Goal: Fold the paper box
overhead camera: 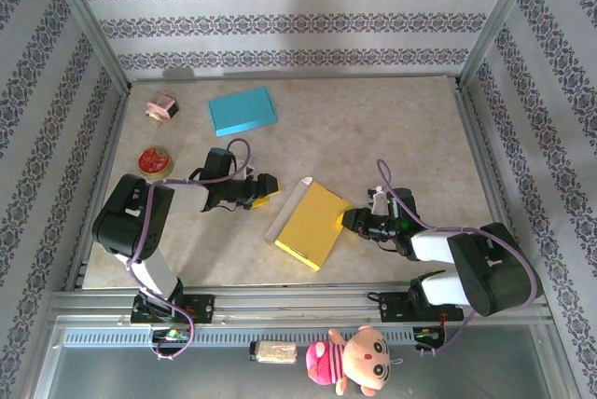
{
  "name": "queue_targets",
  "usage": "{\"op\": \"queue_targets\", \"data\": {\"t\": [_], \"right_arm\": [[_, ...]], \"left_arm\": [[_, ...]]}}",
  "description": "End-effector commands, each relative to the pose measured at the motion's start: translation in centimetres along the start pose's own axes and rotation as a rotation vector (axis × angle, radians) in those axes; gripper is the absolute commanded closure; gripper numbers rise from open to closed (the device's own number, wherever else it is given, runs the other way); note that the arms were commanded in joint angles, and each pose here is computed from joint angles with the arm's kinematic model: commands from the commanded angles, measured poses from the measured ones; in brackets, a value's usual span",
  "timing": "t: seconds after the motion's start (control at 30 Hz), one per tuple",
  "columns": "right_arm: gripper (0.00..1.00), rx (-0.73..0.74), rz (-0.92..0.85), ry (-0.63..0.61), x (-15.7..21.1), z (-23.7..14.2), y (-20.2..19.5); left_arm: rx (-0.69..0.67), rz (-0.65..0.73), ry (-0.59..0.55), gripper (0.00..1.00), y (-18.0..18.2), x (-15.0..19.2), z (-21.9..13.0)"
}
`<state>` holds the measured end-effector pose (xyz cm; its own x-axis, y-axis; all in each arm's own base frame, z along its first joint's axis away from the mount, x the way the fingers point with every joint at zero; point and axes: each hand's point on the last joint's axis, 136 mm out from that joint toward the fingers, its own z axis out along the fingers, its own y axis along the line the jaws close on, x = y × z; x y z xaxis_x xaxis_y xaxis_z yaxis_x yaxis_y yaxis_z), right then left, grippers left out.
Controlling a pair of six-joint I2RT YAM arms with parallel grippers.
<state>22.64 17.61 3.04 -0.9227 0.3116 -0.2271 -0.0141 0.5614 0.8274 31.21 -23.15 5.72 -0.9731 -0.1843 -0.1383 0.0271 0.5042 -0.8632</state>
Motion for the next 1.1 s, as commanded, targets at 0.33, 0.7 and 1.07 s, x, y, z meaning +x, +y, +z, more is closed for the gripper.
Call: {"op": "queue_targets", "data": {"t": [0.33,0.7,1.07], "right_arm": [[0.91,0.075,0.033,0.023,0.3,0.5,-2.2],[0.71,0.059,-0.045,0.052,0.3,1.3,0.4],[0.47,0.203,-0.263,-0.105,-2.5,-0.8,4.0]], "left_arm": [[0.124,-0.069,0.142,0.61,-0.9,4.2,2.1],[0.016,0.167,0.127,1.00,-3.9,2.4,0.7],[-0.295,0.668,0.134,1.00,-7.0,-1.4,-2.7]]}}
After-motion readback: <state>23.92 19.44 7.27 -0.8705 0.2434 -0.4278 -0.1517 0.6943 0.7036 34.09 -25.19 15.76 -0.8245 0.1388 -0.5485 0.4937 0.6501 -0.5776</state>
